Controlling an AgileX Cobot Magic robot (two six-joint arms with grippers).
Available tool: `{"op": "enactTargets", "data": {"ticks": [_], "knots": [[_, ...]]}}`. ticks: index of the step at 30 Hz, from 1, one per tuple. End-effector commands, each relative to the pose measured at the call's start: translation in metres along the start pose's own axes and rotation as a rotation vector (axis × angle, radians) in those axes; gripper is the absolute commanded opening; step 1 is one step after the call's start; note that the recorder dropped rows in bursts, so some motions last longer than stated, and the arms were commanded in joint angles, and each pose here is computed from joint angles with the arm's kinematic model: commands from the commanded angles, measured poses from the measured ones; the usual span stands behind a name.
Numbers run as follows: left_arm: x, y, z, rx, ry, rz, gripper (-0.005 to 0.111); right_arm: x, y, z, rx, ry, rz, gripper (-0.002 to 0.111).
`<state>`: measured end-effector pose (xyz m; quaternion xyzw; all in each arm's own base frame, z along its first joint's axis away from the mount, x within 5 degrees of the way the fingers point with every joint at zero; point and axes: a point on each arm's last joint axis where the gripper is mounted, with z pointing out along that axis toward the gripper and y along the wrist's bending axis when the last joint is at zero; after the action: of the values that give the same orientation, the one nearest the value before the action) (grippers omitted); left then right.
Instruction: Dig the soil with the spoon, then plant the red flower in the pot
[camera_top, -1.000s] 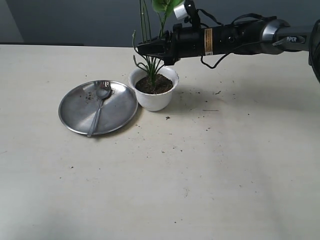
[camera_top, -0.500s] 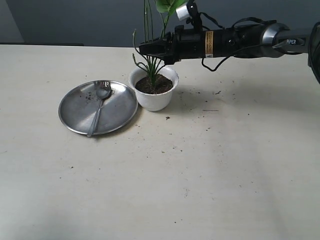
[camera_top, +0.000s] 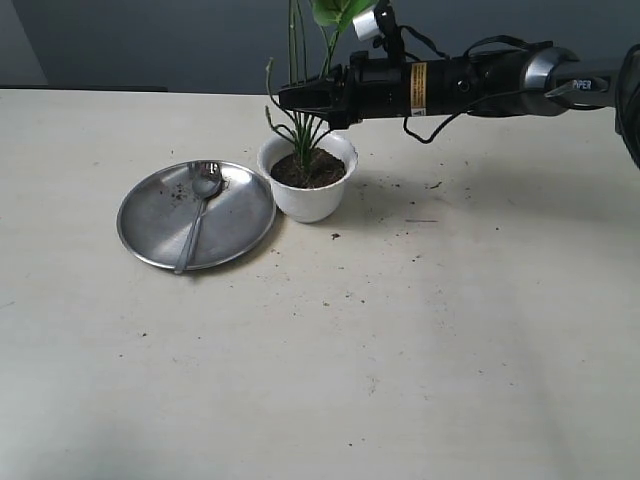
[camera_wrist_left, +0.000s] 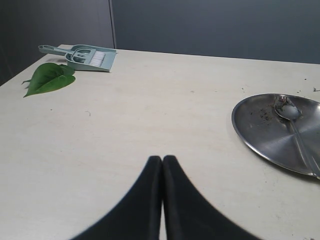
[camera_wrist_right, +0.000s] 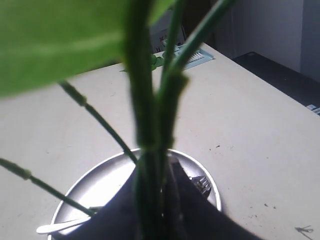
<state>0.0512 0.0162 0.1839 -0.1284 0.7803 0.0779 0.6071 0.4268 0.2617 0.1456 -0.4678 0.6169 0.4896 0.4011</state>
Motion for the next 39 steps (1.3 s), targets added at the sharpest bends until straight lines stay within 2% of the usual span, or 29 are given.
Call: {"op": "enactTargets", "data": {"ticks": [1, 9, 39], "knots": [[0.001, -0.001, 0.0, 0.011, -0.005, -0.009, 0.0, 0.055, -0.008, 0.005, 0.02, 0.207, 0.017, -0.001], [0.001, -0.001, 0.0, 0.011, -0.005, -0.009, 0.0, 0.061, -0.011, 0.006, 0.049, 0.223, 0.023, -0.001], [0.001, -0.001, 0.0, 0.011, -0.005, -0.009, 0.0, 0.081, -0.013, 0.007, 0.032, 0.284, 0.064, -0.001]]}}
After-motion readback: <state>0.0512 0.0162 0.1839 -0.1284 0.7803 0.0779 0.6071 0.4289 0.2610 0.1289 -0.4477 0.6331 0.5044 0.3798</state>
